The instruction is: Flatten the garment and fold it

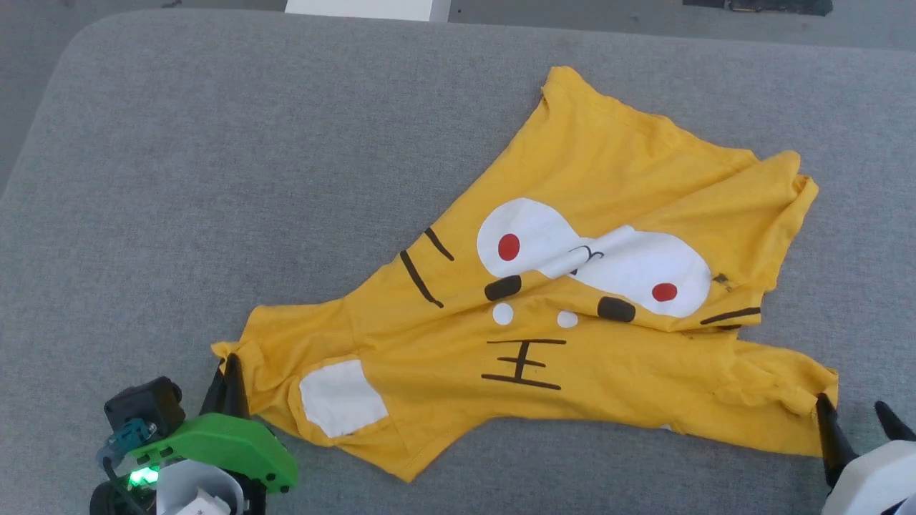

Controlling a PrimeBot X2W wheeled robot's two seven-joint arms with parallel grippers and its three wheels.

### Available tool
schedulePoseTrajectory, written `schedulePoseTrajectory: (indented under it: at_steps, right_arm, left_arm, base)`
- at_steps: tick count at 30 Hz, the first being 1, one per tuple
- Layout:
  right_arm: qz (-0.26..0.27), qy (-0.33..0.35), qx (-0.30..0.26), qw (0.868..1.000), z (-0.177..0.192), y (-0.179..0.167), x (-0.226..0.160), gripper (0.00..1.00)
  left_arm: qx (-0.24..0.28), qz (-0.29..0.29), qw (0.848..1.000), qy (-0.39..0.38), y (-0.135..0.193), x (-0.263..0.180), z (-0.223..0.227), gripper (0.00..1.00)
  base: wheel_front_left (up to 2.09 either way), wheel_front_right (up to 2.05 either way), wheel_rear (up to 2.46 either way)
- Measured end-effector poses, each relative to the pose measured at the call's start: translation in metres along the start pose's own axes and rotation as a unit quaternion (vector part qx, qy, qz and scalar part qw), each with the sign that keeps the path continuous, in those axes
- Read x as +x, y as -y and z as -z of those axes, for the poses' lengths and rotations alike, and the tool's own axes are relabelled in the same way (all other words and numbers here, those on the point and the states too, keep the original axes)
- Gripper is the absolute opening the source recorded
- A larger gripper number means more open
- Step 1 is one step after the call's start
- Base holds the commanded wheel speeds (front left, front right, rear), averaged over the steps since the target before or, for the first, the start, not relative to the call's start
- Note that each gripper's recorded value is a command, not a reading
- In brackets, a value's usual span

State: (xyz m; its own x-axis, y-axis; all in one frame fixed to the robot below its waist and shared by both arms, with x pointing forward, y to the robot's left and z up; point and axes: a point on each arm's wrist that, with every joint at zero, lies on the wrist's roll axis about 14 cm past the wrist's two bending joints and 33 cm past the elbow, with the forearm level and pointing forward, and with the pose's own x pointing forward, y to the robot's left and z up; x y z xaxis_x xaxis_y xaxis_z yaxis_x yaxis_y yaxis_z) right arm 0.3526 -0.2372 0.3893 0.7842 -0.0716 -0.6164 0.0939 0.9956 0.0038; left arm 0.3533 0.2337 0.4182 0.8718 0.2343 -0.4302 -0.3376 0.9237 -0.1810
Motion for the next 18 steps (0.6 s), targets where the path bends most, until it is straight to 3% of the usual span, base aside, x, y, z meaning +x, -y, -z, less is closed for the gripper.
schedulePoseTrajectory:
  at_steps: [10, 11, 12, 18]
  right_arm:
    - [-0.038, -0.040, 0.004, 0.998, 0.020, -0.026, 0.016, 1.00]
    - [-0.041, -0.041, 0.009, 0.998, 0.020, -0.027, 0.020, 0.12]
    - [-0.041, -0.039, 0.014, 0.998, 0.018, -0.027, 0.021, 0.00]
    - [-0.039, -0.002, 0.034, 0.999, 0.004, -0.026, 0.025, 0.00]
  left_arm:
    - [0.004, 0.011, 1.000, -0.013, 0.009, 0.004, 0.006, 0.00]
    - [0.004, 0.015, 1.000, -0.013, 0.012, 0.005, 0.005, 0.00]
    - [0.004, 0.017, 1.000, -0.012, 0.013, 0.005, 0.005, 0.00]
    - [0.004, 0.029, 1.000, -0.001, 0.020, 0.003, -0.002, 0.00]
  base:
    - [0.00, 0.00, 0.00]
    - [0.00, 0.00, 0.00]
    - [0.00, 0.00, 0.00]
    - [0.00, 0.00, 0.00]
